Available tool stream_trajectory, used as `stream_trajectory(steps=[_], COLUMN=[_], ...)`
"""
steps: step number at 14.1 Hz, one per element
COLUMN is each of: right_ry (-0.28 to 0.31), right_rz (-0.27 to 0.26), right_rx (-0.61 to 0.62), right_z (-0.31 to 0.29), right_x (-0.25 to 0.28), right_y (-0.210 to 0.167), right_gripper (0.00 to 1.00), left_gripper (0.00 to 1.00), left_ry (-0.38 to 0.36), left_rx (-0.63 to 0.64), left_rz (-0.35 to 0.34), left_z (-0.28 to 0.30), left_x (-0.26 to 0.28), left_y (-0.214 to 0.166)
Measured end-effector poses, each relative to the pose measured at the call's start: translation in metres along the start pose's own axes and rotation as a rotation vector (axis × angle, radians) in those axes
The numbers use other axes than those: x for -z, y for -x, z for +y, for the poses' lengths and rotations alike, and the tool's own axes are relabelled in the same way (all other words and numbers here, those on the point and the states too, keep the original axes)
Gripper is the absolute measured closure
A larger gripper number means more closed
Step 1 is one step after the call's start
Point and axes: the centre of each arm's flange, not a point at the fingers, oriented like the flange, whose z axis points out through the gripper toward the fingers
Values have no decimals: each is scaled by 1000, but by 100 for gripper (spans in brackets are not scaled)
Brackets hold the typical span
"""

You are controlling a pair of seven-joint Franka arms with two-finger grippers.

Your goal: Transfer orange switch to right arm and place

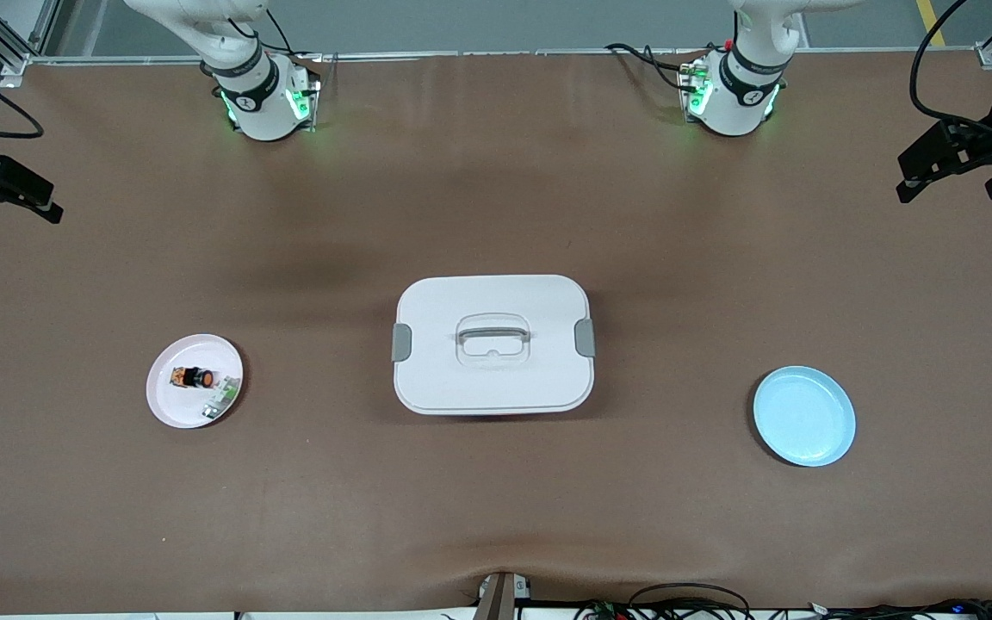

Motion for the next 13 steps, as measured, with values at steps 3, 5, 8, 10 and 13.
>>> stream_trajectory(steps=[3,5,8,10,13], right_ry=[-1,-2,-3,-3,-3], right_rz=[-18,-24,-30,-32,-31], right_rx=[-1,-2,-6,-8,-8], right_z=[1,1,3,4,4], right_x=[-5,-6,-7,-8,-7], right_y=[-4,-5,-5,-6,-6], right_gripper=[0,0,0,0,0], left_gripper=[0,0,0,0,0], left_ry=[-4,-8,-15,-18,-19], left_rx=[-42,-58,-57,-52,-43], left_rz=[-34,-45,-51,-51,-41], left_z=[21,30,29,27,23], left_x=[-3,-7,-15,-17,-13], left_y=[6,9,16,20,23])
